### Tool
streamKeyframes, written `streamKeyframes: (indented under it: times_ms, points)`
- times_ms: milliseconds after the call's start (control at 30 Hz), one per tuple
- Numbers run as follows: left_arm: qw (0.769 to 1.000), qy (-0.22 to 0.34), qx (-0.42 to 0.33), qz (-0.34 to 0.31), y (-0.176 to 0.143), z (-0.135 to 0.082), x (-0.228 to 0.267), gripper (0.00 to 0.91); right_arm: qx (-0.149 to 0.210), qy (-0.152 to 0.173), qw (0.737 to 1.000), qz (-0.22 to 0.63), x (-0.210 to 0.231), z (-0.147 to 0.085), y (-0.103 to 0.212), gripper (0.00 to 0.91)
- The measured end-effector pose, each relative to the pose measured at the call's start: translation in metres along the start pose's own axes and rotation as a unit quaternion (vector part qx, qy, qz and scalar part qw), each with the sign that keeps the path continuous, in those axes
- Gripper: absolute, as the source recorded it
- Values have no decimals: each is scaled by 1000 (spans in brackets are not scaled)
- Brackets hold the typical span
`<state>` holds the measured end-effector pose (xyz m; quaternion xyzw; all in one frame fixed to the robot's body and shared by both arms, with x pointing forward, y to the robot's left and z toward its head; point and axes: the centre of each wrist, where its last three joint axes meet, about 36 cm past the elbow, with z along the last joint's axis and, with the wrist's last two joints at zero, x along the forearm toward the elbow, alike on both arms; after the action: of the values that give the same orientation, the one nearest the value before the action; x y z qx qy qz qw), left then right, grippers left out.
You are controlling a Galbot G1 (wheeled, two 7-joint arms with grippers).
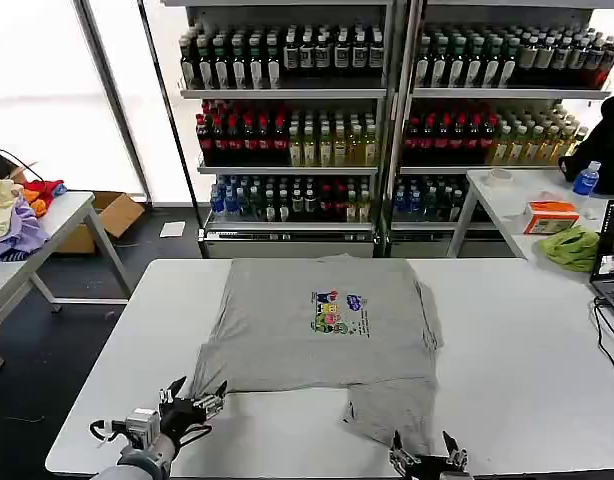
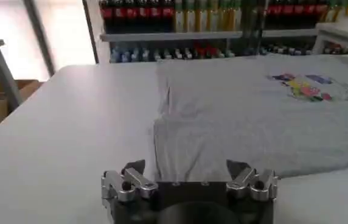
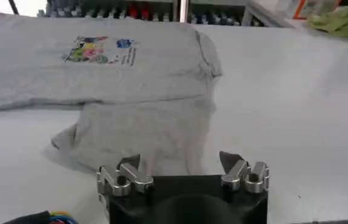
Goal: Fold and organize the clothes.
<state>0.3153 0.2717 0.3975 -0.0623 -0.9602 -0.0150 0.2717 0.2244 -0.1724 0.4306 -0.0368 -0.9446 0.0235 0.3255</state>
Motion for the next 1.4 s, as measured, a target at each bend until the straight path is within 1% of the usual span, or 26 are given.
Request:
streamKeyframes:
  times_ms: [67,100,133,167,200,233,267,300,333,367,400,533,833,1067,1233,1300,1400]
  points:
    - [1000,2,1,-1,1,1,-1,907,-1,1,1000,-1,-1,1,1,907]
    - [1000,4,1,-1,2,2,-1,746,-1,2,1000,-1,-2,1,1,907]
    - [1000,6,1,-1,2,3,-2,625,-2,3,1000,-1,-3,2,1,907]
    - [1000,8,2,-1,2,4,-2,443,-3,4,1000,-1,-4,3,2,907]
    - [1000,9,2,-1,2,5,-2,393,-4,6,1000,0,-5,4,1,907]
    - [1000,11,2,-1,2,5,-2,242,-6,7,1000,-1,-5,4,2,907]
    - [1000,12,1,-2,2,6,-3,161,-8,9,1000,-2,-6,5,2,877]
    - [1000,12,1,-2,2,7,-3,60,-10,12,1000,-3,-7,7,3,776]
    - [1000,14,1,-3,3,7,-3,40,-11,14,1000,-5,-8,8,3,675]
    - [1000,15,0,-3,3,8,-4,10,-13,16,1000,-6,-9,9,4,302]
    - [1000,16,0,-3,3,9,-4,10,-13,17,1000,-6,-10,9,4,0]
    - [1000,21,-1,-1,1,11,-4,0,-16,20,1000,-8,-12,12,4,0]
    - [1000,25,-2,5,-3,11,-4,10,-22,20,1000,-6,-16,15,4,0]
    - [1000,26,3,13,-8,11,-4,10,-27,7,1000,-8,-19,12,-1,0]
    - [1000,17,8,12,-9,8,-5,0,-29,-18,999,-11,-21,7,-3,0]
    - [1000,10,11,12,-9,5,-5,0,-29,-36,999,-12,-20,4,-2,0]
    - [1000,-6,19,11,-9,0,-5,10,-28,-76,997,-14,-19,-4,-1,0]
